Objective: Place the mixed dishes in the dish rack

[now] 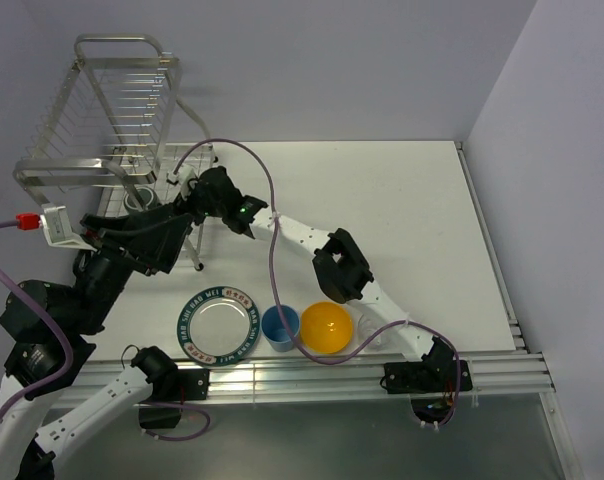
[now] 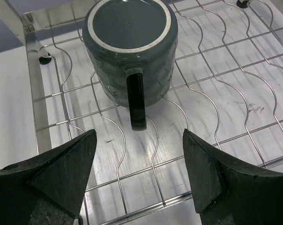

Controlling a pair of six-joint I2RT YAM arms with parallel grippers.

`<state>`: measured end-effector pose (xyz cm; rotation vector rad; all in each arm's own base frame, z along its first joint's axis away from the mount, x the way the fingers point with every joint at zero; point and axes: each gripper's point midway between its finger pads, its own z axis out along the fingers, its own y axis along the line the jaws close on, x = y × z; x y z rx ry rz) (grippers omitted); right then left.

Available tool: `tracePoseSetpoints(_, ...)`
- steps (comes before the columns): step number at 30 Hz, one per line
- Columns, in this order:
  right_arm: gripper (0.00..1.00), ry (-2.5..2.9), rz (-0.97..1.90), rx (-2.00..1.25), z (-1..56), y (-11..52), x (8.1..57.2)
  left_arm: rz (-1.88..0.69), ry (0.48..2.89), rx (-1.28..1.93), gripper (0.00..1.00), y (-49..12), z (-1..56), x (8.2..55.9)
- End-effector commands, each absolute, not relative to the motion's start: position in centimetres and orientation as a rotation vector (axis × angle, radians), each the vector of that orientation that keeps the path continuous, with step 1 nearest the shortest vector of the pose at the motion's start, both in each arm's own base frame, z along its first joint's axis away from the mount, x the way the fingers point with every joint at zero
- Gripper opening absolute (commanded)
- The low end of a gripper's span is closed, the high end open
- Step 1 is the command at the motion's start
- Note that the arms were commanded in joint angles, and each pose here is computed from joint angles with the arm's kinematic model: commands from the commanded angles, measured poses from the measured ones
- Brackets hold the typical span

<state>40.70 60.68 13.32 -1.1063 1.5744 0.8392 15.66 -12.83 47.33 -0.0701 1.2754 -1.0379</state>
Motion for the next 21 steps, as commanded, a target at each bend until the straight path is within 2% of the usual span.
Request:
tracePoseSetpoints(1, 0.82, 1.434, 0.893, -1.011, 20.8, 61.4, 40.2, -1.043, 1.272, -0.065, 0.88, -13.2, 47.6, 15.9)
tracePoseSetpoints(3, 0.82, 1.441, 0.924, -0.975, 21.6, 61.4, 40.3, -1.05, 1.266, -0.065, 0.88, -13.3, 47.5, 15.9)
tracePoseSetpoints(6, 0.75, 1.46, 1.0, -0.923, 22.1, 61.8, 39.7, -1.046, 1.269, -0.064, 0.88, -13.4, 47.4, 16.1)
tracePoseSetpoints(8, 0.58, 1.481, 1.051, -0.888, 22.2, 62.0, 39.5, -1.039, 1.281, -0.07, 0.88, -13.3, 47.2, 16.2)
tracePoseSetpoints(9, 0.46, 1.499, 1.059, -0.867, 21.9, 62.1, 39.6, -1.04, 1.278, -0.072, 0.88, -13.3, 47.3, 16.2)
tracePoseSetpoints(10, 0.27, 1.519, 1.084, -0.837, 21.8, 62.1, 39.6, -1.039, 1.278, -0.071, 0.88, -13.3, 47.3, 16.2)
tracePoseSetpoints(13, 0.0, 1.59, 1.097, -0.739, 21.3, 61.8, 40.3, -1.038, 1.273, -0.072, 0.88, -13.2, 47.4, 16.1)
tracePoseSetpoints(21, 0.0, 1.695, 1.11, -0.48, 19.6, 61.5, 42.7, -1.048, 1.274, -0.073, 0.88, -13.1, 47.3, 15.9)
